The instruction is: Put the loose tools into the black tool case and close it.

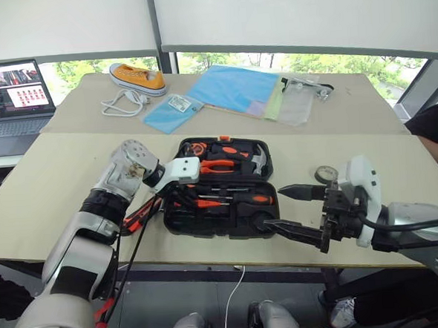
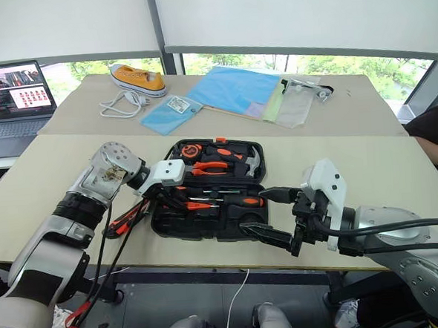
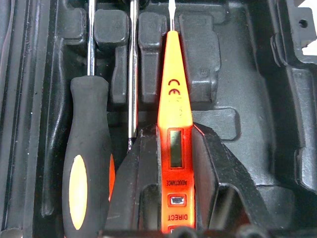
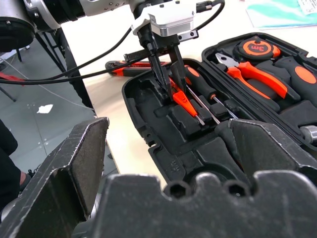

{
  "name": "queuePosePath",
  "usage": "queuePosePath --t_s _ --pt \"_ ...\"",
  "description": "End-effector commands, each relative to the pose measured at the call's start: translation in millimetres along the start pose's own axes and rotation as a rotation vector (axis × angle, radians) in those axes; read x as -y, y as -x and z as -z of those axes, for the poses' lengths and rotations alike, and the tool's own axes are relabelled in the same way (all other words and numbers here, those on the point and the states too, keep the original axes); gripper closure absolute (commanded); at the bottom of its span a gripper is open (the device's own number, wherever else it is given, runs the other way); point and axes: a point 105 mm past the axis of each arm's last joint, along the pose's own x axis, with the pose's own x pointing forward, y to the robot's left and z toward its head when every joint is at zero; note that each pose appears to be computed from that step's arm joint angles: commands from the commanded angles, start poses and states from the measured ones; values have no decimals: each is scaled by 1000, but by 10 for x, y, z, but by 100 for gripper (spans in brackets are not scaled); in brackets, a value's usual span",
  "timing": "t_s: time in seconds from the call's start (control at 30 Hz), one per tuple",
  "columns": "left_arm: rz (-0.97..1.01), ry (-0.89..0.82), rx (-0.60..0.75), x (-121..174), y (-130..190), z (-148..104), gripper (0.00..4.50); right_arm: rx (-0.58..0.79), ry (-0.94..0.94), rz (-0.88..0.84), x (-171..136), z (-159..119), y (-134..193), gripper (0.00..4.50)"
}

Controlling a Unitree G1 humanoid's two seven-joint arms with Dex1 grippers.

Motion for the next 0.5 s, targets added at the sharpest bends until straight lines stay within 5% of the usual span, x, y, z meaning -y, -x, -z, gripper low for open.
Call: queuePosePath --t_s 0.03,0.07,0.2,0.5 --pt "-10 0 65 46 252 -122 180 43 49 -5 -45 -115 13 0" --pt "-10 10 94 71 315 -153 141 43 48 -5 -46 -114 11 0" --pt "-33 35 231 169 573 -233 141 33 46 -5 -44 -94 24 0" --pt "-185 92 498 121 394 -248 427 20 43 -3 10 -74 31 0"
